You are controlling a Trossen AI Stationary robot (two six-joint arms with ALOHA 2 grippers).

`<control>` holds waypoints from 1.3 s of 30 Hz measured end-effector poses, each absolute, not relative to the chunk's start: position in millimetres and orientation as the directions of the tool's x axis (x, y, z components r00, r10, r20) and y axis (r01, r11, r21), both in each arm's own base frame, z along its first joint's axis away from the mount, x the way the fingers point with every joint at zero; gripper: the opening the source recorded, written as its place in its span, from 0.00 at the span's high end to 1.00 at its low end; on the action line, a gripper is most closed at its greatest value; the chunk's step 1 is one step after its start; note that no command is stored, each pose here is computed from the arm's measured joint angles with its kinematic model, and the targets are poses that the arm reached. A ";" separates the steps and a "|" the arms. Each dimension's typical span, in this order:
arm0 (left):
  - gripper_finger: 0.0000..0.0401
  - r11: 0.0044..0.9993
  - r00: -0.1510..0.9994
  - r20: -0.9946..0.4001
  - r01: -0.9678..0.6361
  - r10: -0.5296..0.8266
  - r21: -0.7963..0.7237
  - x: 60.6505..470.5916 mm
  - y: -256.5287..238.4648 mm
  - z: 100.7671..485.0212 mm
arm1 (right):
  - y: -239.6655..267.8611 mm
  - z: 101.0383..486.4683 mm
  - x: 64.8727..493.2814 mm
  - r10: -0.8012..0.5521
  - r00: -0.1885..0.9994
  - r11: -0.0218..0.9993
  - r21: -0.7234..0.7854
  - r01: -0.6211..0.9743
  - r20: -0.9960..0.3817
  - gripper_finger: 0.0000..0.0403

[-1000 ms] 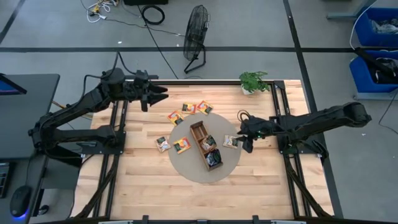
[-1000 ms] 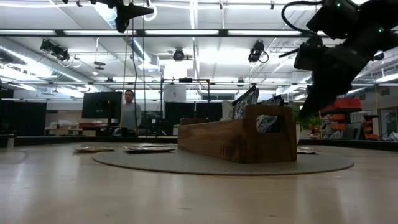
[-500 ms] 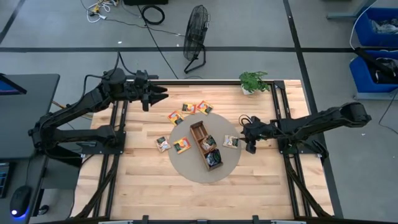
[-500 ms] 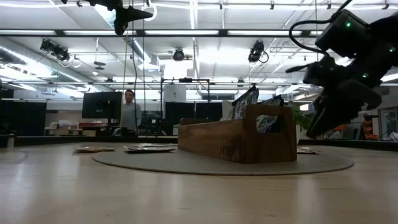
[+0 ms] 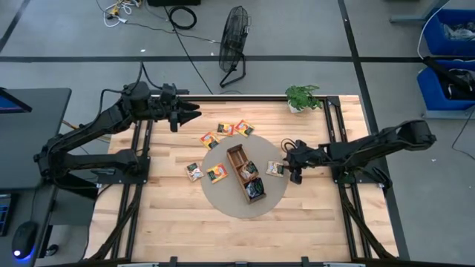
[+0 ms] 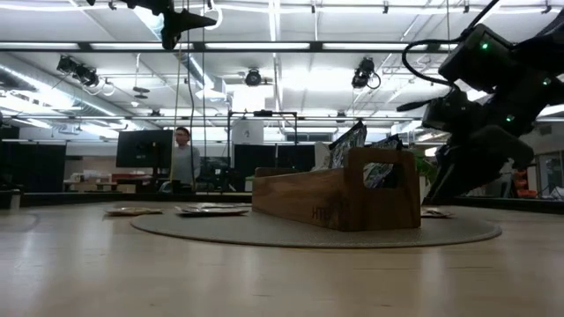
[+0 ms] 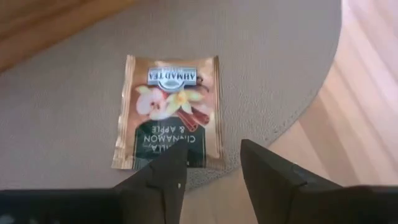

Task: Pick & Place Tea
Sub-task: Put the brown tea bag into the middle section of the wooden organizer

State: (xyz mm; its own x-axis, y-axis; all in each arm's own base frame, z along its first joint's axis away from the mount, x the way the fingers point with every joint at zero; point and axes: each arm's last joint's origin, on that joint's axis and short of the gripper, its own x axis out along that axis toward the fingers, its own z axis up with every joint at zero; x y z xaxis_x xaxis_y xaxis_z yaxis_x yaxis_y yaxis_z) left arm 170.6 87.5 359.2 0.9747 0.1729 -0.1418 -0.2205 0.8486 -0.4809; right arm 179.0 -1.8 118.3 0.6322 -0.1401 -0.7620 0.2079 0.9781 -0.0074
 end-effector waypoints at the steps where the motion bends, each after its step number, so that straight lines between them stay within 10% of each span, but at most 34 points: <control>1: 0.45 0.849 0.975 -0.142 -0.220 0.173 -0.480 170.6 87.5 359.2 | -1.7 116.4 180.1 -0.136 0.629 0.978 -0.005 0.206 -0.765 0.61; 13: 0.45 0.845 0.974 -0.146 -0.222 0.172 -0.486 170.5 87.4 358.8 | -1.5 105.6 183.1 -0.132 0.584 0.978 -0.010 0.208 -0.801 0.65; 24: 0.45 0.845 0.974 -0.149 -0.224 0.172 -0.486 170.5 87.4 358.5 | -1.1 106.6 183.8 -0.115 0.570 0.958 0.061 0.280 -0.814 0.98; 39: 0.45 0.841 0.971 -0.162 -0.235 0.177 -0.488 170.2 87.5 357.2 | -3.5 161.6 217.7 -0.161 0.512 0.964 -0.024 0.264 -0.844 1.00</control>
State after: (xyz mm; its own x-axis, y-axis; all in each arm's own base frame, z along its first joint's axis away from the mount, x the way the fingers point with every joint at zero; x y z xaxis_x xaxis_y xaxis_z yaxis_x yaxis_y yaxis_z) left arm 170.2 87.5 357.2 0.9708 0.1769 -0.1623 -0.2348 0.8407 -0.4880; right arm 217.7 -3.5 161.6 0.5122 -0.1612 -0.8436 0.2639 0.9643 -0.0240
